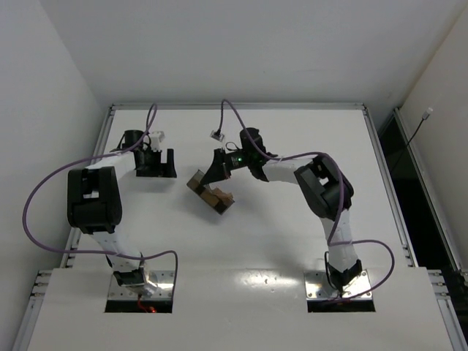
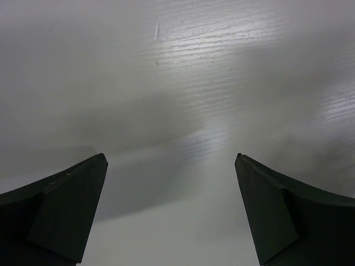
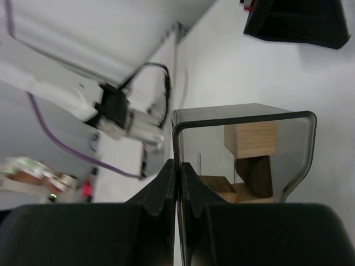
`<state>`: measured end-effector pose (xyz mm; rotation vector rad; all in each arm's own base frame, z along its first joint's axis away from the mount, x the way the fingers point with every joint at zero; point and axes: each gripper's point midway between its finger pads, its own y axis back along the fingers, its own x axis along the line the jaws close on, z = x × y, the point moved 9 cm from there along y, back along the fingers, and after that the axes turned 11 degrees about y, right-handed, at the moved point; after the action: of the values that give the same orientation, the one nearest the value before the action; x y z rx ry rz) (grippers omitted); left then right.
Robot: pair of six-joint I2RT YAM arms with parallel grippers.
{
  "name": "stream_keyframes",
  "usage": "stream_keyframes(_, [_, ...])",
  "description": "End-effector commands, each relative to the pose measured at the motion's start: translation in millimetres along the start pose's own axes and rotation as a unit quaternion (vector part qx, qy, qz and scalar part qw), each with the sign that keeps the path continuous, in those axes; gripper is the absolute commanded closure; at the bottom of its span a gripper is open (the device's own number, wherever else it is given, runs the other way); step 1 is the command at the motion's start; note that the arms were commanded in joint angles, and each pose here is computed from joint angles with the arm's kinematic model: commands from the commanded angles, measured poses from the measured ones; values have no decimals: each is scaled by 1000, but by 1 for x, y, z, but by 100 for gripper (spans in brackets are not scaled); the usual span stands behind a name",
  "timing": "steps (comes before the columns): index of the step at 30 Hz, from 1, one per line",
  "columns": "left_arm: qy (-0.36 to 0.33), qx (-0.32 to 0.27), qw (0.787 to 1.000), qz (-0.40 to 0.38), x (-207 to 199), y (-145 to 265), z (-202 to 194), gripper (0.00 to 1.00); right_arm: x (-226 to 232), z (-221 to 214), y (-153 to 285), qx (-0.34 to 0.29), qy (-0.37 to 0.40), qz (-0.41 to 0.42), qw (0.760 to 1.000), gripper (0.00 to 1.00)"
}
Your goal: Build the wood block tower
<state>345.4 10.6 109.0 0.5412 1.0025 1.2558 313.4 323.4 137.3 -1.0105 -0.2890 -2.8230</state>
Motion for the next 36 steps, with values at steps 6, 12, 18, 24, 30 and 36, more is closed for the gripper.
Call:
stream_keyframes(6, [1,-32,999,-21,-2,9,14,0,3,37,22,-100,-79,77,989,100])
stream_keyframes(12, [6,-19,1000,-16,0,7,9,0,-19,25,39,-163,-217,54,961,100])
stream_keyframes(18, [11,-6,1000,-9,3,2,5,0,-29,10,44,-203,-339,44,918,100])
stream_keyframes(24, [7,-6,1000,-4,4,2,9,0,-37,-1,45,-234,-419,43,877,100])
stream_keyframes(30, [10,3,1000,-4,5,0,6,0,-36,-4,38,-231,-435,58,869,100])
stream_keyframes(36, [5,3,1000,-4,6,0,6,0,-31,3,30,-225,-427,75,873,100])
